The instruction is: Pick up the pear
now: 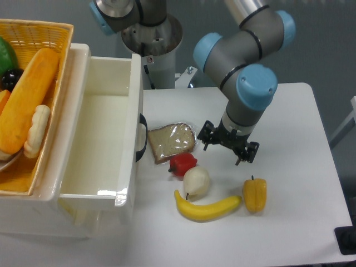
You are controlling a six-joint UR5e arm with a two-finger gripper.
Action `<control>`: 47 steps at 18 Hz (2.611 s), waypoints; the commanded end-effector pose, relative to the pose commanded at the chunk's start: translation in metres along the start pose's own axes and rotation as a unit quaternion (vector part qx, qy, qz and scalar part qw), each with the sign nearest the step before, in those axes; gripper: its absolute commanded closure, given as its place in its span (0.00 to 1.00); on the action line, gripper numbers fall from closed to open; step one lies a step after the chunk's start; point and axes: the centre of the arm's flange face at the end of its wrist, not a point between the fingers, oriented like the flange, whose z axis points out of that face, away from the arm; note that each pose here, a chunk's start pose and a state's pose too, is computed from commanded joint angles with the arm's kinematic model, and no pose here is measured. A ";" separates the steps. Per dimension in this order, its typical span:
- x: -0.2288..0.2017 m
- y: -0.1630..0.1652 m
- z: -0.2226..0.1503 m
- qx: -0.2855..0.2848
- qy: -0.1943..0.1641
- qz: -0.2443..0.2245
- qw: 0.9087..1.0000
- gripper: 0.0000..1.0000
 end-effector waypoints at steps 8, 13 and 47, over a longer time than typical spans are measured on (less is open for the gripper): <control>-0.002 -0.024 0.037 0.001 -0.003 0.009 1.000 0.00; 0.000 -0.026 0.052 -0.007 0.007 0.011 1.000 0.00; -0.008 -0.032 0.067 0.007 0.027 0.013 1.000 0.00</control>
